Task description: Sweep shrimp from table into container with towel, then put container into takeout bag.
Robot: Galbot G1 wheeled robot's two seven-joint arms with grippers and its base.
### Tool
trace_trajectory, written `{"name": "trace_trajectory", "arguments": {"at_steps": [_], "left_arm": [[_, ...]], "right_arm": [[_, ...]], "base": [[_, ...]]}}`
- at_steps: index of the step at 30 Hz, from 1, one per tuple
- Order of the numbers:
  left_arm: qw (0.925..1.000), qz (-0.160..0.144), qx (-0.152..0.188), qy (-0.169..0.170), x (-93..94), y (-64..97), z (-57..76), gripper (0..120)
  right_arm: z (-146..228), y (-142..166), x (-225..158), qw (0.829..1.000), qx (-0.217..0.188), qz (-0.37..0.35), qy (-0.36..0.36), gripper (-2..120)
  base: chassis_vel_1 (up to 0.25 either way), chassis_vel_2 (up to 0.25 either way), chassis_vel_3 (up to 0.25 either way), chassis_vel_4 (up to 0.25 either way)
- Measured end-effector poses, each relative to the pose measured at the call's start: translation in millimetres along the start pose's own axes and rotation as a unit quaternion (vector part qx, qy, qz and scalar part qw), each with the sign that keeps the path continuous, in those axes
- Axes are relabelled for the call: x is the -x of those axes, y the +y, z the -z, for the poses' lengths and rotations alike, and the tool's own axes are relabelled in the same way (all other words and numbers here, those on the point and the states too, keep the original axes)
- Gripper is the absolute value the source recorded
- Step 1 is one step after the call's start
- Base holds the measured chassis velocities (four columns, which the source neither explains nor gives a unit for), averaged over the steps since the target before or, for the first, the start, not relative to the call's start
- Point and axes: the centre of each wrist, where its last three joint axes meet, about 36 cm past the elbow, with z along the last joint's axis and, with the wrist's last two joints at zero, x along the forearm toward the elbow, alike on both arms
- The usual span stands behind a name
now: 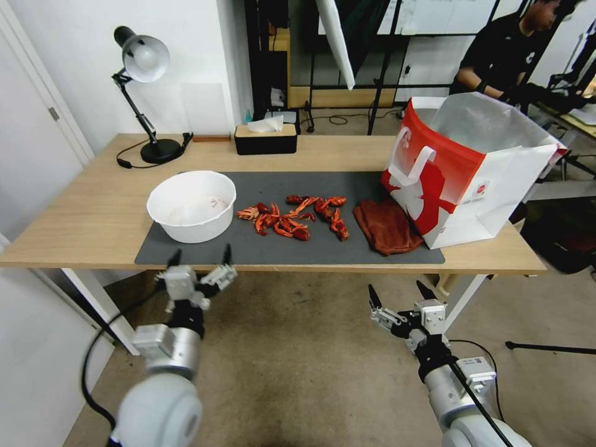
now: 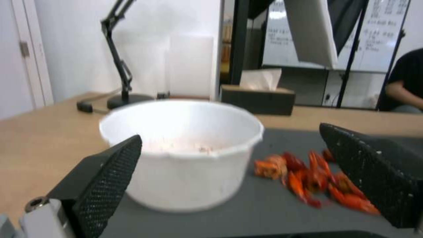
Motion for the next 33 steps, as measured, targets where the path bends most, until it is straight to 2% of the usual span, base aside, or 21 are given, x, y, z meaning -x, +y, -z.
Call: {"name": "trace_trajectory", "arguments": {"at_steps": [3,5,8,9,11,13,14,17,18,19,20,21,23,25,26,27,28,29,30,31,33], "left_arm": [[1.0000,-0.005,0.003,-0.006,6.8,7.7,1.6,100],[0.9997,-0.015,0.009,-0.014,18.6,20.1,0.9,100],[0.9977,-0.055,0.029,-0.026,50.5,50.0,0.8,100],[0.9977,-0.055,0.029,-0.026,50.5,50.0,0.8,100],[0.9951,-0.081,0.050,-0.028,63.7,65.1,4.6,100],[0.9878,-0.118,0.097,-0.032,86.2,91.6,16.6,100],[0.9878,-0.118,0.097,-0.032,86.2,91.6,16.6,100],[0.9716,-0.170,0.159,-0.039,111.0,121.7,35.6,100],[0.9716,-0.170,0.159,-0.039,111.0,121.7,35.6,100],[0.9633,-0.193,0.182,-0.040,119.6,131.3,42.4,100],[0.9507,-0.229,0.206,-0.038,130.8,141.6,51.3,100],[0.9507,-0.229,0.206,-0.038,130.8,141.6,51.3,100],[0.9244,-0.292,0.244,-0.028,147.9,157.7,63.6,100],[0.9125,-0.315,0.260,-0.025,154.4,163.4,68.5,100],[0.9125,-0.315,0.260,-0.025,154.4,163.4,68.5,100],[0.9074,-0.324,0.267,-0.024,157.2,165.7,70.8,100],[0.8955,-0.343,0.283,-0.021,163.1,170.5,75.7,100],[0.8735,-0.375,0.310,-0.013,172.8,177.8,84.2,100],[0.8735,-0.375,0.310,-0.013,172.8,177.8,84.2,100],[0.8612,-0.392,0.324,-0.009,177.5,180.4,87.9,100],[0.8168,-0.429,0.385,0.019,194.3,189.2,102.7,100]], "right_arm": [[-1,0,0,1.000,0.000,0.001,0.001,100],[-2,0,1,1.000,0.000,0.002,0.003,100],[-4,2,2,1.000,0.004,0.004,0.004,100],[-4,2,2,1.000,0.004,0.004,0.004,100],[-4,4,2,1.000,0.006,0.006,0.004,100],[-7,5,3,1.000,0.006,0.008,0.003,100],[-7,5,3,1.000,0.006,0.008,0.003,100],[-9,4,4,1.000,0.004,0.007,0.004,100],[-9,4,4,1.000,0.004,0.007,0.004,100],[-9,3,4,1.000,0.004,0.007,0.004,100],[-10,2,4,1.000,0.003,0.007,0.004,100],[-10,2,4,1.000,0.003,0.007,0.004,100],[-13,2,5,1.000,0.002,0.006,0.004,100],[-13,1,6,1.000,0.002,0.005,0.003,100],[-13,1,6,1.000,0.002,0.005,0.003,100],[-14,1,6,1.000,0.001,0.005,0.003,100],[-14,1,6,1.000,0.001,0.005,0.003,100],[-16,1,6,1.000,0.001,0.005,0.004,100],[-16,1,6,1.000,0.001,0.005,0.004,100],[-16,2,7,1.000,0.001,0.005,0.005,100],[-19,1,7,1.000,-0.002,0.005,0.006,100]], "base": [[0.000,0.000,0.000,0.000],[0.000,0.000,0.000,0.000],[0.000,0.000,0.000,0.000],[0.000,0.000,0.000,0.000],[0.000,0.000,0.000,0.000],[0.000,0.000,0.000,0.000],[0.000,0.000,0.000,0.000],[0.000,0.000,0.000,0.000],[0.000,0.000,0.000,0.000],[0.000,0.000,0.000,0.000],[0.000,0.000,0.000,0.000],[0.000,0.000,0.000,0.000],[0.000,0.000,0.000,0.000],[0.000,0.000,0.000,0.000],[0.000,0.000,0.000,0.000],[0.000,0.000,0.000,0.000],[0.000,0.000,0.000,0.000],[0.000,0.000,0.000,0.000],[0.000,0.000,0.000,0.000],[0.000,0.000,0.000,0.000],[0.000,0.000,0.000,0.000]]}}
